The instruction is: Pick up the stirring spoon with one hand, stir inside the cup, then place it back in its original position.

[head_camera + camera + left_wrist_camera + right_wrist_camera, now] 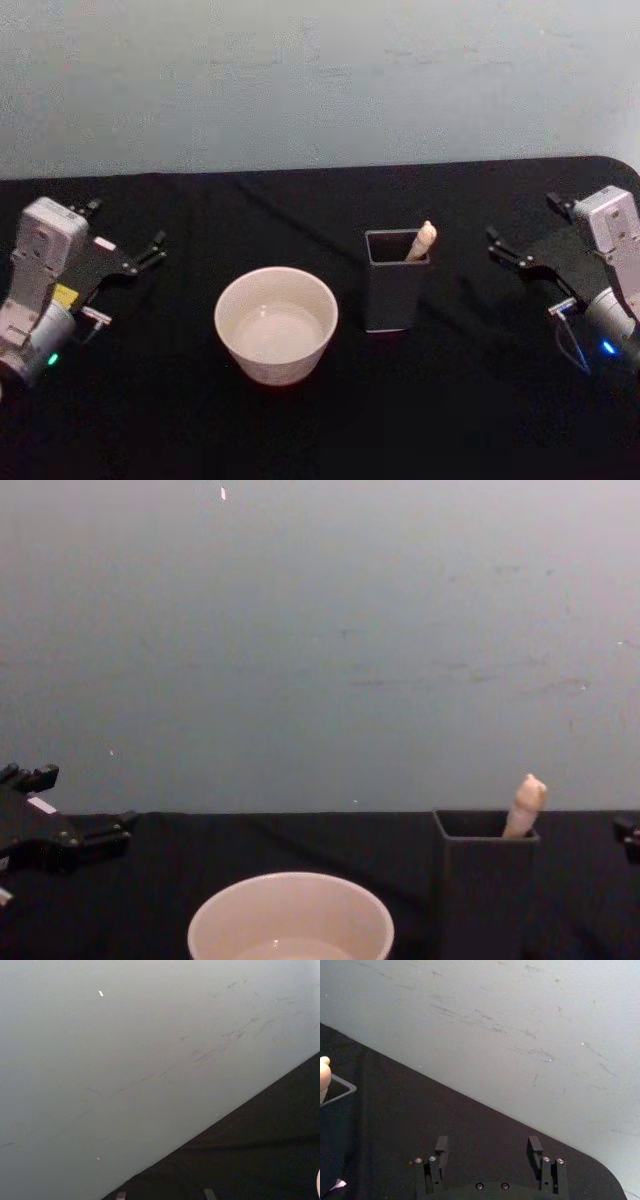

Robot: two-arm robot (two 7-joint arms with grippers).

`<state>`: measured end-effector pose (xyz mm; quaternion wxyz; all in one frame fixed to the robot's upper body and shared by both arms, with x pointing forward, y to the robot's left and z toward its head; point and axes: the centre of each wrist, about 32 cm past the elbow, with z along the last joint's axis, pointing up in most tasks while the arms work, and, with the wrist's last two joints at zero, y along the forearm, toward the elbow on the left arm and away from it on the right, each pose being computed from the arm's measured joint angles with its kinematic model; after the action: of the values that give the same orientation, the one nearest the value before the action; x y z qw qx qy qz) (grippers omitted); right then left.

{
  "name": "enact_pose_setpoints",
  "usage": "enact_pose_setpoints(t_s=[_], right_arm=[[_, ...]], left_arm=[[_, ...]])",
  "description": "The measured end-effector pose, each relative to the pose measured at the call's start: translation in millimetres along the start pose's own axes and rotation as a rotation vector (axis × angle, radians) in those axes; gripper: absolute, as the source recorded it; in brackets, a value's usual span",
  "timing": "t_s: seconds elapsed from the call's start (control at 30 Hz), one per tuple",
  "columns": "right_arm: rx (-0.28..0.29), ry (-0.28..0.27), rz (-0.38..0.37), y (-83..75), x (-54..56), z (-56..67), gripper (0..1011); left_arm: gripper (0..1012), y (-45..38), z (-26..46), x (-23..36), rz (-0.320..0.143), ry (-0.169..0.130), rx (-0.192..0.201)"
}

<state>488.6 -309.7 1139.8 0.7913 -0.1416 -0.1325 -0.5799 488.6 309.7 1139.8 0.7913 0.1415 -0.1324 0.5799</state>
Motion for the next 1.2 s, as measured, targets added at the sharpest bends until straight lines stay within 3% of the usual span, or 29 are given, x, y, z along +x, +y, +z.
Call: enact_pose_setpoints(t_s=[0.87,1.03,1.2], right_arm=[[0.011,0.008,0.015,-0.8,0.6,2.4,1002],[0.032,0.046,0.051,-5.1,-0.5,8.1,1002],[0.051,0.120,0.139,-13.9,-4.4,17.5,1002]], left_arm=[[1001,0.0,0.0,0.0,0.000,0.000,0.000],[1001,0.0,0.0,0.0,0.000,0.000,0.000],[1002,0.0,0.0,0.0,0.000,0.000,0.000]])
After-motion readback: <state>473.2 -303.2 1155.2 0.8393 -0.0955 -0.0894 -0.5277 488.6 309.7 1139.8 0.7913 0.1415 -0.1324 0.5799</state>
